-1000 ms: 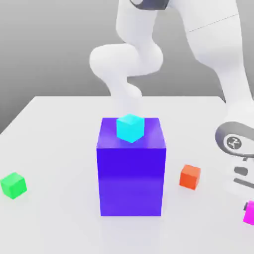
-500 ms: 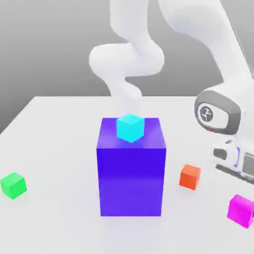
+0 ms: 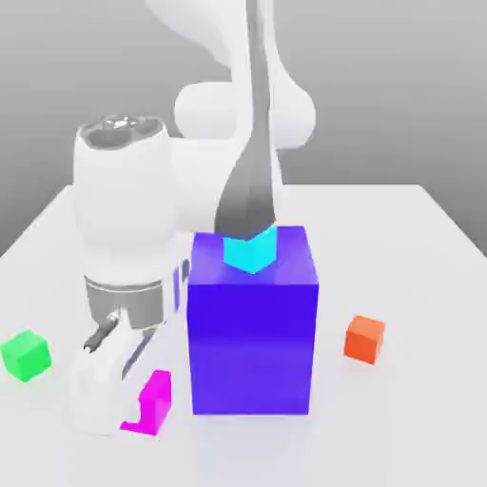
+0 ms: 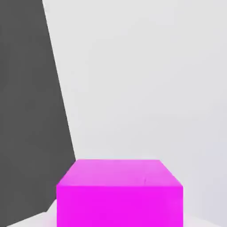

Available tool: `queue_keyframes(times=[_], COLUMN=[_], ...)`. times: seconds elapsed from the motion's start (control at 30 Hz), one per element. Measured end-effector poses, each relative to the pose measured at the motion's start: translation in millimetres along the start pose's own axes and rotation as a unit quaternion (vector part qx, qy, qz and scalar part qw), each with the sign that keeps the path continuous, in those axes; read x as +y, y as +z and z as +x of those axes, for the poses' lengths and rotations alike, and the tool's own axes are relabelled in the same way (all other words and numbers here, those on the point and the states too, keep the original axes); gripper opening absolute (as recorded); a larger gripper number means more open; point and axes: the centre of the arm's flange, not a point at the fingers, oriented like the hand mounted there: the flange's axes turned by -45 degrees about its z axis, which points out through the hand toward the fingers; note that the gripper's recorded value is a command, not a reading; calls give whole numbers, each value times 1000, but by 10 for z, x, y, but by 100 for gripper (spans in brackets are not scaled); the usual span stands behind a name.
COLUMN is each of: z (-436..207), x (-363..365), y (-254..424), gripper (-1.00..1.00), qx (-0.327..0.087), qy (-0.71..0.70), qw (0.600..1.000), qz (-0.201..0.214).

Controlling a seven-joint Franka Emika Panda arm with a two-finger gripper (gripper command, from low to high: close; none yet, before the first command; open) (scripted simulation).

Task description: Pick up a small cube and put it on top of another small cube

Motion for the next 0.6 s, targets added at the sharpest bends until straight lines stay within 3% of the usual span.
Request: queue_keyframes(times=[0.27,0.4,0.53,0.57,0.6], z=[1952,2306,2294,2291,2291], x=[467,953,1029,1044,1044], y=[-192,58,525,636,636], gripper=[-100,-100,-100,100,100], qx=[6,13,14,14,14], qy=[273,373,382,382,382], qw=[962,927,923,923,923], qz=[10,-28,-34,-35,-35])
